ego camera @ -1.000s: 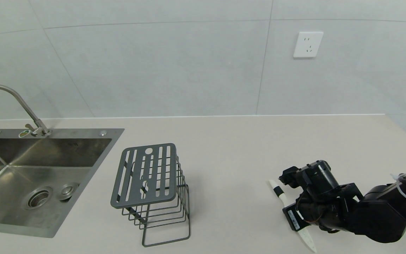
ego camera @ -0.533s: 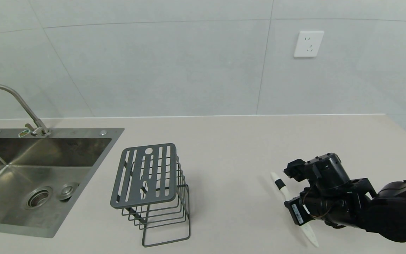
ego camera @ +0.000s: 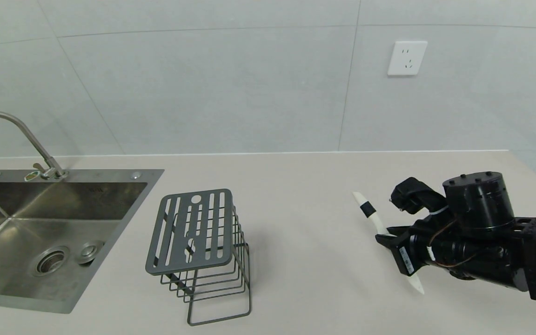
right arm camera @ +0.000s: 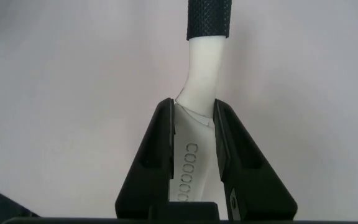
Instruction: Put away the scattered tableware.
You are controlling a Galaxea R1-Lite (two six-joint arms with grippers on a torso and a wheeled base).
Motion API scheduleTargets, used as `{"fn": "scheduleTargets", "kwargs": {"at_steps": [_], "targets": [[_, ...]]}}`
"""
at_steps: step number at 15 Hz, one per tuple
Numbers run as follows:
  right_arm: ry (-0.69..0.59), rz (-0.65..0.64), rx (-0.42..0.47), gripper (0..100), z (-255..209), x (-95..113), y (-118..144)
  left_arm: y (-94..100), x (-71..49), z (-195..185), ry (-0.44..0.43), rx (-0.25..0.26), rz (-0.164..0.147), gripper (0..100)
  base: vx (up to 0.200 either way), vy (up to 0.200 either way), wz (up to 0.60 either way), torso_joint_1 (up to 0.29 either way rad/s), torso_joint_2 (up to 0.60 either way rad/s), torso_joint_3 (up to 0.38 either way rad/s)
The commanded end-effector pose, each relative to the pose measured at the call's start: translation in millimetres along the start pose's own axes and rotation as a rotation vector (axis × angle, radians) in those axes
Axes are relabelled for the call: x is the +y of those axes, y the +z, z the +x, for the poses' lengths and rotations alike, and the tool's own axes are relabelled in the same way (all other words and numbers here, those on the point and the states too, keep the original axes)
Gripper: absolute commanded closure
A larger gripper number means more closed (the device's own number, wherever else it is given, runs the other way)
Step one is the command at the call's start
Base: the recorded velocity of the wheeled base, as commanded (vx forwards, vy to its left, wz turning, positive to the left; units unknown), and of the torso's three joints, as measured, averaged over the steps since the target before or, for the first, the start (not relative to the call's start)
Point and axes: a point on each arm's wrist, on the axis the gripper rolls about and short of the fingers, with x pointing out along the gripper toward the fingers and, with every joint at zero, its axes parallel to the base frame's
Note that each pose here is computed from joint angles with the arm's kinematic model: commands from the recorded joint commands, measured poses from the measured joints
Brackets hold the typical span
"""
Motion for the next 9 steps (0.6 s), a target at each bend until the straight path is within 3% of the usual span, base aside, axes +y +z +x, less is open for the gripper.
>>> {"fn": "scheduleTargets", "kwargs": {"at_steps": [1,3,5,6,7,8,9], "targets": [[-0.015,-0.050,-0.073,100,-14.9,-10.2,9.1,18.1,0.2,4.4,-0.011,-0.001,-0.021,0,0.000,0.000,0.00,0.000,0.00,0.000],[-0.010,-0.112,-0.122,100,-16.0,-14.1,13.5,46.9,2.0,16.2,-0.072,0.019,-0.045,0,0.000,0.000,0.00,0.000,0.00,0.000],[-0.003,-0.122,-0.134,100,-16.1,-13.6,14.6,55.5,2.3,21.4,-0.108,0.027,-0.046,0,0.000,0.000,0.00,0.000,0.00,0.000],[0.071,-0.176,-0.168,100,-20.9,-12.6,15.7,86.8,2.3,38.8,-0.253,0.015,0.045,0,0.000,0.000,0.00,0.000,0.00,0.000],[0.105,-0.189,-0.185,100,-22.7,-12.0,16.3,96.7,2.1,45.6,-0.286,0.005,0.108,0,0.000,0.000,0.00,0.000,0.00,0.000],[0.126,-0.199,-0.197,100,-23.3,-11.6,16.8,105.5,1.3,54.9,-0.317,0.005,0.150,0,0.000,0.000,0.00,0.000,0.00,0.000],[0.136,-0.212,-0.206,100,-23.4,-11.4,17.3,111.5,0.0,64.9,-0.343,0.016,0.160,0,0.000,0.000,0.00,0.000,0.00,0.000]]}}
